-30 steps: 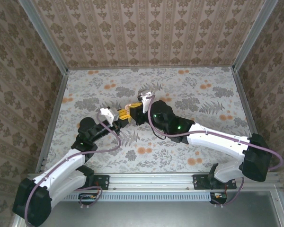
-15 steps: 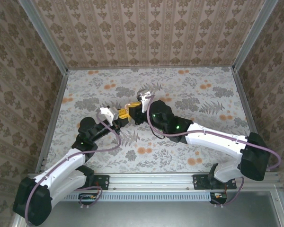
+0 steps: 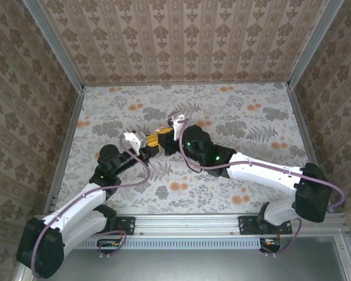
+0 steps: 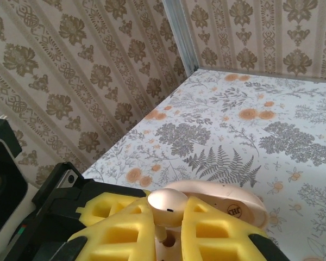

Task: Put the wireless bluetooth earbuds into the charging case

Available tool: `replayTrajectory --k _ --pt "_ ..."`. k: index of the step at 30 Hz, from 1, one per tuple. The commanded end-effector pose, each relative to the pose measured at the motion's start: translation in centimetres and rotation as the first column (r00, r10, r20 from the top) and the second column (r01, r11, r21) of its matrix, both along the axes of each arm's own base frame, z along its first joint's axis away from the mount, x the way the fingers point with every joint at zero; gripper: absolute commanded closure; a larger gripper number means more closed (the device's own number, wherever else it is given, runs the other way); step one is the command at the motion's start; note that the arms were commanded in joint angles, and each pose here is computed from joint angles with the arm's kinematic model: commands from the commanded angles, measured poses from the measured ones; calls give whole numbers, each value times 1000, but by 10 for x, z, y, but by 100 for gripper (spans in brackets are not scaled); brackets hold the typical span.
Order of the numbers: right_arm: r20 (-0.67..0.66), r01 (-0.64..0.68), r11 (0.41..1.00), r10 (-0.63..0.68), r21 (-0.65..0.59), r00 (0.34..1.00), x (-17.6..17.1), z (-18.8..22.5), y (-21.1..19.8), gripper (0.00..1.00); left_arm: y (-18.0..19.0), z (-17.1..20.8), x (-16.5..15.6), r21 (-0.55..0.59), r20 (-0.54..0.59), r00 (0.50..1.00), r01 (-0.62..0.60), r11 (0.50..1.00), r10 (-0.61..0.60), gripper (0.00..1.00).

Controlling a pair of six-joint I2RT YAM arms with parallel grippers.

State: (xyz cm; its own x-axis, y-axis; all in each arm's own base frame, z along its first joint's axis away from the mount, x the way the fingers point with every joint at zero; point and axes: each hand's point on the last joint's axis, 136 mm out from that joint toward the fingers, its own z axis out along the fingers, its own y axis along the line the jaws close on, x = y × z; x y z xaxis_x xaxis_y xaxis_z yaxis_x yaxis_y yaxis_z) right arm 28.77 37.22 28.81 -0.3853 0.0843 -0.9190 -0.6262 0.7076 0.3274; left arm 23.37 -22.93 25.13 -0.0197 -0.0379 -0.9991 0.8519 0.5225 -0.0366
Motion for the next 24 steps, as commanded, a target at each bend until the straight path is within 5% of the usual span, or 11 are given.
replayTrajectory --k 1,24 --pt "-16 35 996 -36 -78 999 -2 -20 -11 87 2 43 -7 -83 112 994 11 996 -1 100" --pt "-48 -54 990 48 -132 998 -14 -34 -4 82 3 53 -8 -94 137 991 11 995 2 100"
